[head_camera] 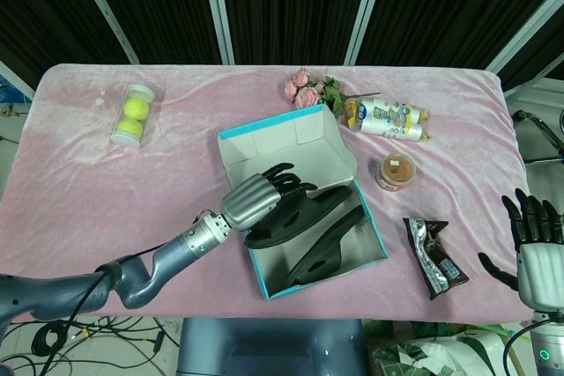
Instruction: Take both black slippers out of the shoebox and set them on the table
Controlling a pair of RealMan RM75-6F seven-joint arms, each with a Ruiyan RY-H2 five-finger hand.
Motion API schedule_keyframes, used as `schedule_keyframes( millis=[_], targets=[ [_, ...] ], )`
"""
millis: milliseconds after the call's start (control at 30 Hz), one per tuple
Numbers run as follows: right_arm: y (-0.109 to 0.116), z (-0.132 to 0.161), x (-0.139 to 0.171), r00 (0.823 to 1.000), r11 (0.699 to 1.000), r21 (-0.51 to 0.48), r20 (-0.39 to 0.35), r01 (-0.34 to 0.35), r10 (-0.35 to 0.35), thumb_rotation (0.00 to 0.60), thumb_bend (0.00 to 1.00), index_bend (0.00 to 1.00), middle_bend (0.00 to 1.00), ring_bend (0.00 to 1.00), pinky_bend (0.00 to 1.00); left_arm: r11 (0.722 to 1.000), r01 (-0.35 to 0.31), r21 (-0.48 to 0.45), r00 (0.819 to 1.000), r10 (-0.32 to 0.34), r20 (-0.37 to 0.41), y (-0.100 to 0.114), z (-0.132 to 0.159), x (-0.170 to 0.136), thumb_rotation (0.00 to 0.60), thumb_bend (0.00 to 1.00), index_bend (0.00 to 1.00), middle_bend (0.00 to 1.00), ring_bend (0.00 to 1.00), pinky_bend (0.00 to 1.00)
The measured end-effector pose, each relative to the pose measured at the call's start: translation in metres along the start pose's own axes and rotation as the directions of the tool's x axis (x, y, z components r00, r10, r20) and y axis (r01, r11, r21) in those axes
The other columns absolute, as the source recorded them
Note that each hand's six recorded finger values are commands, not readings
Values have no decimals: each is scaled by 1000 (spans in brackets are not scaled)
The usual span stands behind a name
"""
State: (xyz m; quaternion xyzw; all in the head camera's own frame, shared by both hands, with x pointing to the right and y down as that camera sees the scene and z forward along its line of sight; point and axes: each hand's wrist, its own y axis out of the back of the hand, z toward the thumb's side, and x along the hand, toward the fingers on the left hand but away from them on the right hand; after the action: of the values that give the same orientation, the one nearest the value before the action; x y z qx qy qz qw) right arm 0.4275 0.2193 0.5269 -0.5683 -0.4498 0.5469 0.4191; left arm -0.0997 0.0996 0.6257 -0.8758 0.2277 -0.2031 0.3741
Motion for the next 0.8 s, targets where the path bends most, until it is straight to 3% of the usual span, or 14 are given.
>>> schedule_keyframes(
  millis=[300, 500, 667, 800],
  targets=[
    [0, 0, -6, 1000, 1000, -4, -5, 0, 0, 600, 86, 0, 0, 0, 53, 984, -169, -52, 980, 173, 94, 38, 18, -20, 600, 405, 156, 361, 190, 107],
    [-2, -1, -9, 1000, 1000, -5, -10, -5, 5, 600, 86, 0, 0, 0, 53, 969, -247, -6, 964, 246, 96, 68, 18, -48, 600, 386, 148, 345, 190, 98],
    [-4, -3, -14, 1000, 1000, -12, -15, -9, 9, 600, 87, 0, 0, 0, 52, 963, -242, 120, 970, 244, -5, 82, -5, -81, 600, 382, 151, 348, 190, 92],
    [-8, -1, -20, 999, 1000, -20, -26, -21, 20, 600, 87, 0, 0, 0, 52, 954, -199, 222, 958, 238, -162, 86, -39, -110, 600, 382, 154, 353, 190, 89]
  ],
)
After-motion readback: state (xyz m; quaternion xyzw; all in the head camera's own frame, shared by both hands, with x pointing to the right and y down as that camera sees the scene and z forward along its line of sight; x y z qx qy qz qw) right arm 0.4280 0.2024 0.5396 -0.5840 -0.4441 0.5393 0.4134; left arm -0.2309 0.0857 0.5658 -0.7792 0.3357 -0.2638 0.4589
